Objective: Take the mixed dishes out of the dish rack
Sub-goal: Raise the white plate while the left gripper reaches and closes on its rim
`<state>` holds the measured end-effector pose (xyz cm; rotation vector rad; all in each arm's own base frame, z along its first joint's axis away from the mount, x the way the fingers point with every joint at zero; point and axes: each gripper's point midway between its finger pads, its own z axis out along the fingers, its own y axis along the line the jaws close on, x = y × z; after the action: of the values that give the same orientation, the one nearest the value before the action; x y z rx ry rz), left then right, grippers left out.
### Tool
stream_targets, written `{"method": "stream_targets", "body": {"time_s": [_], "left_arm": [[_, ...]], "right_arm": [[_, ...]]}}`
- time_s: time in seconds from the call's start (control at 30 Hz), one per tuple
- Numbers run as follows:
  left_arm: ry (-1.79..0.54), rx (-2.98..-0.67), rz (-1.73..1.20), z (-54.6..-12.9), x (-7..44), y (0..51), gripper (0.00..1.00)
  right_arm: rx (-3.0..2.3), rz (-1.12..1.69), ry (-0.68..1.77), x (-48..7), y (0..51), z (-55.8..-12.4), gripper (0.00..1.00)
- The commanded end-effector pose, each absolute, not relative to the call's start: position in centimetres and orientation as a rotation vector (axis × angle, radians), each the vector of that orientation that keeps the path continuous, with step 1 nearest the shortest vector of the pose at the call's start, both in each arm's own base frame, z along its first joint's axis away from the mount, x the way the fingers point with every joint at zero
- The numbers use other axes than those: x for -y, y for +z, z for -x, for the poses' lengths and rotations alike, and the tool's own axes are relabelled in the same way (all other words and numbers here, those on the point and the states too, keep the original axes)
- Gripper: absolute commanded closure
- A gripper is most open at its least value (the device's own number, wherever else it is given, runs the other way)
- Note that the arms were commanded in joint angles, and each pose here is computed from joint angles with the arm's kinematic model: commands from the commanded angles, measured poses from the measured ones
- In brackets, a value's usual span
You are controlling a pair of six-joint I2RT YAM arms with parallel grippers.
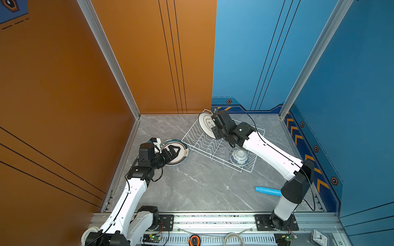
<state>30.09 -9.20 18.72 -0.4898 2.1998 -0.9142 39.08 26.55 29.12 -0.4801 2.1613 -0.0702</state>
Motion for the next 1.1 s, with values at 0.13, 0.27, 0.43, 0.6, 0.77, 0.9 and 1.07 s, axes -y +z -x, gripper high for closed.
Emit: {"method": "stream_targets", "body": {"time_s": [0.13,0.27,0.43,0.6,0.77,0.9,1.07], "left_arm": [[-0.955,-2.111,0.394,-31.9,11.5,21.6,0.02],[-0.981,-2.097,0.333,-32.3,13.1,22.4,0.02],[-1.008,-2.063,0.291,-32.5,14.3,23.6,0.02],[-1.023,-2.019,0.249,-32.5,15.5,24.7,0.02],[-1.045,-1.998,0.212,-32.6,16.7,25.3,0.02],[-1.072,-1.996,0.201,-32.8,17.6,25.4,0.02],[-1.107,-1.971,0.170,-32.8,18.9,25.6,0.02]], "right_arm": [[-2.093,0.238,0.260,-25.3,32.3,-35.9,1.00],[-2.053,0.156,0.382,-24.2,32.8,-34.3,1.00],[-2.043,0.109,0.472,-23.2,32.8,-32.8,1.00],[-2.034,0.083,0.565,-23.0,32.6,-31.8,1.00],[-2.034,0.064,0.612,-22.6,32.3,-31.2,1.00],[-2.024,0.026,0.645,-21.8,32.3,-31.5,1.00],[-2.016,0.012,0.715,-22.0,32.2,-31.2,1.00]]}}
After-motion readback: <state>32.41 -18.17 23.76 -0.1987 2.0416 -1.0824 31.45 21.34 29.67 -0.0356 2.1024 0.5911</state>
